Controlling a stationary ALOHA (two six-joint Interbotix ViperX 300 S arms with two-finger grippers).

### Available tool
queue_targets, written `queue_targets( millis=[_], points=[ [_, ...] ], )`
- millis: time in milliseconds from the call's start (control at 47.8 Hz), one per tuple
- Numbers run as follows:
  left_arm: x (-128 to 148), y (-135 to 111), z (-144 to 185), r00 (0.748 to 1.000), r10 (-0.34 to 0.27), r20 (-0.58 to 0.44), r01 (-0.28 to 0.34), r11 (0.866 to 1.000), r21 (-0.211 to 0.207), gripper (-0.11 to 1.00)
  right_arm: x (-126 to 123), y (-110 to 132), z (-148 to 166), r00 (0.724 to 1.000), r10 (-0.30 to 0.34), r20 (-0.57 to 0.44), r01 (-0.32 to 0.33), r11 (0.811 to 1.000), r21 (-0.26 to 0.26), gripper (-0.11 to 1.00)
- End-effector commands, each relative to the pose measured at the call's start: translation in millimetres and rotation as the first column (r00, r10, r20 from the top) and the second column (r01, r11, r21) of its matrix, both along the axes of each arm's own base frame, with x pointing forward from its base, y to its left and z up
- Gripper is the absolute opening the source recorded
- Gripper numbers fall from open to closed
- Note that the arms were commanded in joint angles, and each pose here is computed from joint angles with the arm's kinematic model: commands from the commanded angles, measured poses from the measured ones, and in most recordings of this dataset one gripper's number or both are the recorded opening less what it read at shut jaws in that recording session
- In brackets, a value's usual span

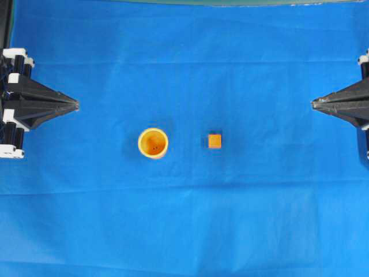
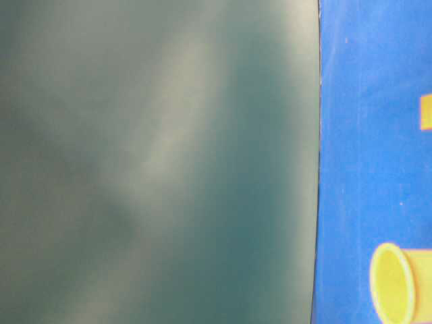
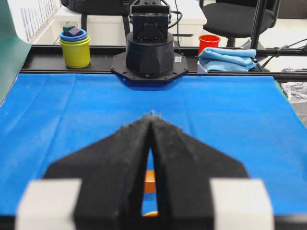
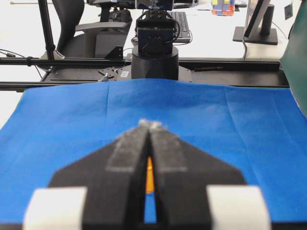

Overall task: Move the block forward with right arm.
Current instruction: 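Start moving the right gripper inward toward the orange cube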

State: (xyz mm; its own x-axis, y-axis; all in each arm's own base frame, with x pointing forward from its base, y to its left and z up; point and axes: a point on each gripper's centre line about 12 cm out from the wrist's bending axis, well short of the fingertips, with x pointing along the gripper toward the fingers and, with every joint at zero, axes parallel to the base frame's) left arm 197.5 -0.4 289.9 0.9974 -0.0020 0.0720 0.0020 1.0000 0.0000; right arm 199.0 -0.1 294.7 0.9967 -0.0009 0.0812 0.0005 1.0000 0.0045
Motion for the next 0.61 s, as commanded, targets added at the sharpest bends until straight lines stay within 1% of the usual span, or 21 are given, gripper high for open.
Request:
queue_targets(
  millis=[0,84,146,209,314,439,586],
  points=[
    [3.6,-0.2,16.8,1.000,-0.001,0.025,0.001,1.000,0.011,0.00,2.2,0.3,9.2,1.000,0.002,0.021,-0.002,1.000,0.003,0.00],
    [4.8,-0.2,17.7,1.000,-0.001,-0.002,0.001,1.000,0.011,0.01,5.2,0.3,13.2,1.000,0.002,-0.014,-0.002,1.000,0.009,0.00],
    [5.6,-0.2,16.5,1.000,-0.001,-0.026,0.001,1.000,0.008,0.01,7.4,0.4,14.2,0.998,0.003,-0.067,-0.002,1.000,0.009,0.00],
    [6.3,-0.2,14.2,0.999,-0.001,-0.048,0.001,1.000,0.006,0.01,10.8,0.4,13.3,0.989,0.003,-0.150,-0.001,1.000,0.017,0.00],
    [6.8,-0.1,12.4,0.998,-0.001,-0.060,0.001,1.000,0.005,0.01,15.4,0.6,15.3,0.971,0.007,-0.238,0.002,0.999,0.041,0.00],
    [6.8,-0.1,12.4,0.998,-0.001,-0.060,0.001,1.000,0.005,0.01,23.1,-2.7,21.7,0.959,-0.001,-0.284,0.029,0.995,0.096,0.00],
    [6.9,-0.1,12.4,0.998,-0.001,-0.064,0.001,1.000,0.005,0.01,32.0,-8.4,25.4,0.954,-0.018,-0.299,0.070,0.984,0.166,0.00]
  ],
)
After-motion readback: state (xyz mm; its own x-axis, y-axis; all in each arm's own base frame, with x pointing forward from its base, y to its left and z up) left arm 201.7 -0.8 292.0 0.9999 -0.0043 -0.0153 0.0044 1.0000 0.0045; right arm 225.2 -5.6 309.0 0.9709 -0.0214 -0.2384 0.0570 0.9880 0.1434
